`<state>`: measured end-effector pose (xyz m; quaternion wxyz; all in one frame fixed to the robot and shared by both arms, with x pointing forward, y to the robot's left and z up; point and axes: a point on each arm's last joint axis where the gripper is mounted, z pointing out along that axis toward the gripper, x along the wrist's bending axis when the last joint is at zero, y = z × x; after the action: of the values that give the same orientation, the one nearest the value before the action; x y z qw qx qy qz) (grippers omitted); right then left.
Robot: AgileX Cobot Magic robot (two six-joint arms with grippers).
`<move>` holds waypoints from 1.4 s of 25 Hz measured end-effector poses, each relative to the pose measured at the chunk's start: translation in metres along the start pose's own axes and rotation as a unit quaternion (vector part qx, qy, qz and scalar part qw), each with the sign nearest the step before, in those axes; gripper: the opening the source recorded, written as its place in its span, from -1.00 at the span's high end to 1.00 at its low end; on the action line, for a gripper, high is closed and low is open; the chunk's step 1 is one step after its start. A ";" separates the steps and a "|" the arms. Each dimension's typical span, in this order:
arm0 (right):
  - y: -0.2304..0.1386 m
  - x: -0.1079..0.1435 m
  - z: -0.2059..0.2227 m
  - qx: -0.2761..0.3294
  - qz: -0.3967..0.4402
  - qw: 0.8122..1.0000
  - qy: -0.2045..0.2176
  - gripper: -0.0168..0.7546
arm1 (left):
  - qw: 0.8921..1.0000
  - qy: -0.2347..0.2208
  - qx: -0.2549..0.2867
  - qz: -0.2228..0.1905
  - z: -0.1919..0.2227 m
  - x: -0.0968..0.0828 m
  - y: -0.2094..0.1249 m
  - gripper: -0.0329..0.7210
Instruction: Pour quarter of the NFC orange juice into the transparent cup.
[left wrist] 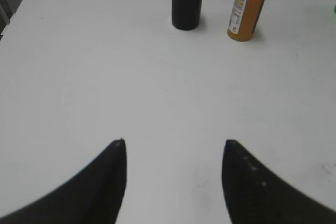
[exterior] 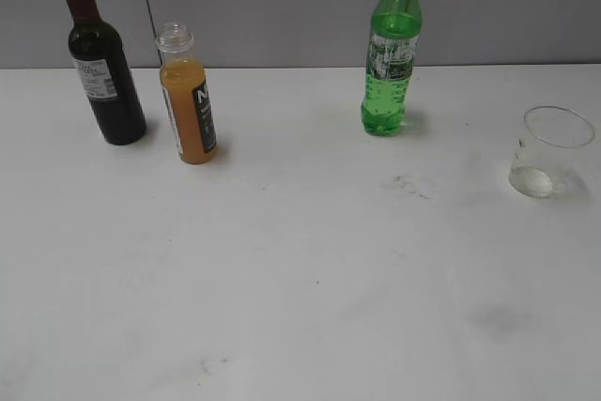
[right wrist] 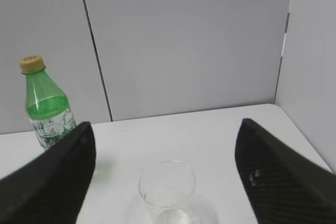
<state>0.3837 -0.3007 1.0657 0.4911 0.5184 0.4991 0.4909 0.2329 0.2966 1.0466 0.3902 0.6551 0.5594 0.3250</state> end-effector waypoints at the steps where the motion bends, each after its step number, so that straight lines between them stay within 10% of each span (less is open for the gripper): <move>1: -0.004 0.000 0.007 0.010 0.000 1.000 -0.001 -0.70 | 1.000 0.000 0.000 0.000 0.000 0.000 0.000 -0.26; 17: -0.069 0.006 0.088 0.062 -0.031 0.997 0.033 -0.68 | 1.000 0.000 0.000 0.000 0.000 0.000 0.000 -0.26; 35: -0.138 0.013 0.086 0.162 -0.014 0.983 0.083 -0.66 | 1.000 0.000 0.000 0.000 0.000 0.000 0.000 -0.26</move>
<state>0.4655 -0.2863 0.9254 0.3644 0.5415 0.6183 0.4379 0.2329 0.2966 1.0466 0.3902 0.6551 0.5594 0.3250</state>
